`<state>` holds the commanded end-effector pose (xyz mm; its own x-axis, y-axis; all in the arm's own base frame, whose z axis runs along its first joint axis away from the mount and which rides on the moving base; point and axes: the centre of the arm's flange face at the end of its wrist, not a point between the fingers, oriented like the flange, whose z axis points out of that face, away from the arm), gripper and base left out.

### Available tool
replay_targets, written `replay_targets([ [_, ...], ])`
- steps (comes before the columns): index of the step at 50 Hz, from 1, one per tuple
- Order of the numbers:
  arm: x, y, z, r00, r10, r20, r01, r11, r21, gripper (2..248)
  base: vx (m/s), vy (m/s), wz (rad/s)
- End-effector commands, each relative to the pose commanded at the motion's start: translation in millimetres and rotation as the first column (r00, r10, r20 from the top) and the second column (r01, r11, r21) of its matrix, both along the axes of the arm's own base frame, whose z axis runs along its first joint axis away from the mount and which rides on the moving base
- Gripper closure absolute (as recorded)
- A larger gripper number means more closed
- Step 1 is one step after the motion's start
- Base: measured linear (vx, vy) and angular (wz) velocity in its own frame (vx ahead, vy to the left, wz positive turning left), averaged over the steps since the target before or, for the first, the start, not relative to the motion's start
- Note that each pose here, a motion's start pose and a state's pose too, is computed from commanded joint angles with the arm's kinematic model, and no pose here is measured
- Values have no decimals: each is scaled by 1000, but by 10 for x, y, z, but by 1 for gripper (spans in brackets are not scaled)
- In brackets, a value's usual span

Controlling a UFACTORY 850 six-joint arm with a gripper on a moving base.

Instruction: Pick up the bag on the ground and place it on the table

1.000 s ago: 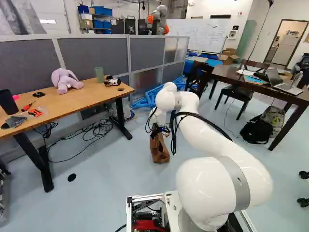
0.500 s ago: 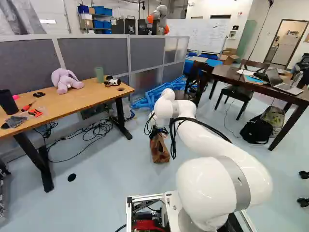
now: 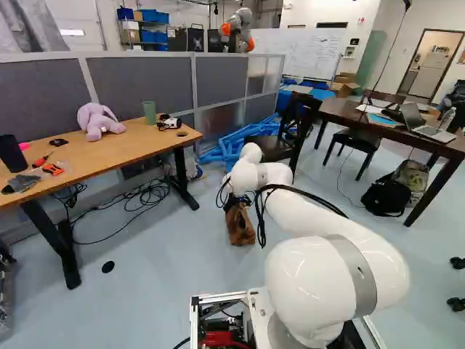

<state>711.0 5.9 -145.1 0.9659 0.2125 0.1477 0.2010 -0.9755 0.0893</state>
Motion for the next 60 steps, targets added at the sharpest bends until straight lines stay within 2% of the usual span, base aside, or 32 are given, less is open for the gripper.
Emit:
replay_targets([
  [13,-25,0,-148,1000,0,6,0,1000,0,3,0,0,0],
  [14,-26,0,-151,1000,0,6,0,1000,0,35,0,0,0],
  [18,-27,0,-159,1000,0,7,0,1000,0,35,0,0,0],
  [19,-27,0,-160,1000,0,7,0,1000,0,73,0,0,0],
  [23,-28,0,-162,1000,0,7,0,1000,0,73,0,0,0],
  [24,-28,0,-162,1000,0,7,0,1000,0,111,0,0,0],
  [28,-28,0,-162,1000,0,7,0,1000,0,111,0,0,0],
  [29,-28,0,-162,1000,0,7,0,1000,0,149,0,0,0],
  [34,-28,0,-162,1000,0,7,0,1000,0,149,0,0,0],
  [35,-27,0,-160,1000,0,7,0,1000,0,187,0,0,0],
  [39,-21,0,-128,1000,0,5,0,1000,0,187,0,0,0],
  [40,-19,0,-117,1000,0,5,0,1000,0,223,0,0,0],
  [60,23,0,167,1000,0,-5,0,1000,0,229,0,0,0],
])
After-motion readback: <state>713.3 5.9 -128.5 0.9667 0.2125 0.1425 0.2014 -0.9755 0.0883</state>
